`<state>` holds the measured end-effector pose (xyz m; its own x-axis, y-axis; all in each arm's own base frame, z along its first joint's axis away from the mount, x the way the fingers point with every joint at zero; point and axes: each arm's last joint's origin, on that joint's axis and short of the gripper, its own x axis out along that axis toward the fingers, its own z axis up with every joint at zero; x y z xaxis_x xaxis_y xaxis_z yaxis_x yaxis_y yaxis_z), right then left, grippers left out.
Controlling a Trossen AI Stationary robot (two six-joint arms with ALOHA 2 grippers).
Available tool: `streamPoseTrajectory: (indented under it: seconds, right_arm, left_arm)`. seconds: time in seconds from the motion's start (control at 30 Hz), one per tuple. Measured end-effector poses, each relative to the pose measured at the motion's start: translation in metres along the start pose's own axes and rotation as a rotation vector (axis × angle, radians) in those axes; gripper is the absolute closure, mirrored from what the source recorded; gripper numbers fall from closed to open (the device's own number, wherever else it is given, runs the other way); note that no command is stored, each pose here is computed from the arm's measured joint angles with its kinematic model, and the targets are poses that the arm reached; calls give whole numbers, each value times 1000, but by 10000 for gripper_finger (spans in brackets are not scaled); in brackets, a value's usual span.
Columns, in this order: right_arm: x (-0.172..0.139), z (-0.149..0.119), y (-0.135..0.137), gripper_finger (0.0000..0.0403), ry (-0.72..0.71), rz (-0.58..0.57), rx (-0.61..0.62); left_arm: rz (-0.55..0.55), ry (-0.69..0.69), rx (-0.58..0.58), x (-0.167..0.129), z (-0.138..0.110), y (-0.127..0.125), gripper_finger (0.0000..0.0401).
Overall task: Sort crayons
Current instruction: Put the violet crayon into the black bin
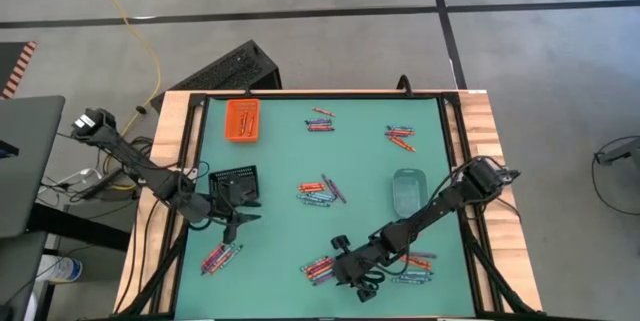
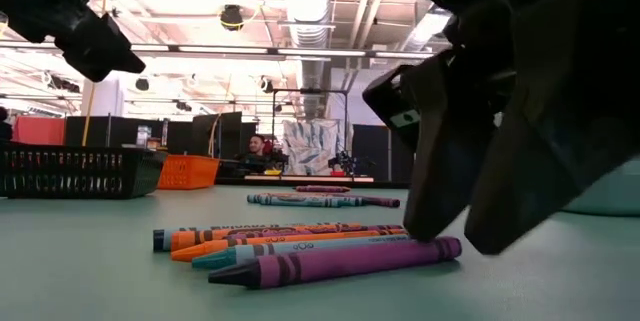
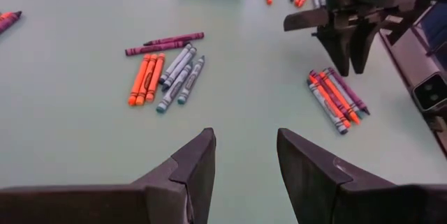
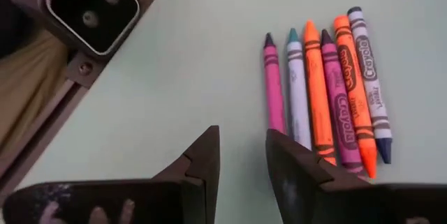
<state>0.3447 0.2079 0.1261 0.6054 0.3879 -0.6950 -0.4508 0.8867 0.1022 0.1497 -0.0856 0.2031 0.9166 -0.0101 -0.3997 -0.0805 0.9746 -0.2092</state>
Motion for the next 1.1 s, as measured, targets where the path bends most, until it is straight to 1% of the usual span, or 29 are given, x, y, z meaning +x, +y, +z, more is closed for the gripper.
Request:
streamPoseTrajectory:
  seconds: [0.27,0.53,0.63,0.77,1.03,1.1]
  right_arm:
    - [0,-1,-1,275,7,-27,0]
    - [-1,-8,-4,277,75,-102,-2]
    - [-1,-8,-4,284,85,-110,-3]
    - [-1,-9,-4,308,88,-112,-3]
    - [-2,-9,-4,390,90,-114,-3]
    - [-2,-9,-3,396,91,-97,-3]
  left_arm:
    - [2,4,5,0,0,0,260]
    - [17,-4,6,0,0,1,260]
    - [26,-8,5,0,0,1,260]
    - [25,-8,5,0,0,1,260]
    - [25,-9,3,0,0,1,260]
    - [25,-9,3,0,0,1,260]
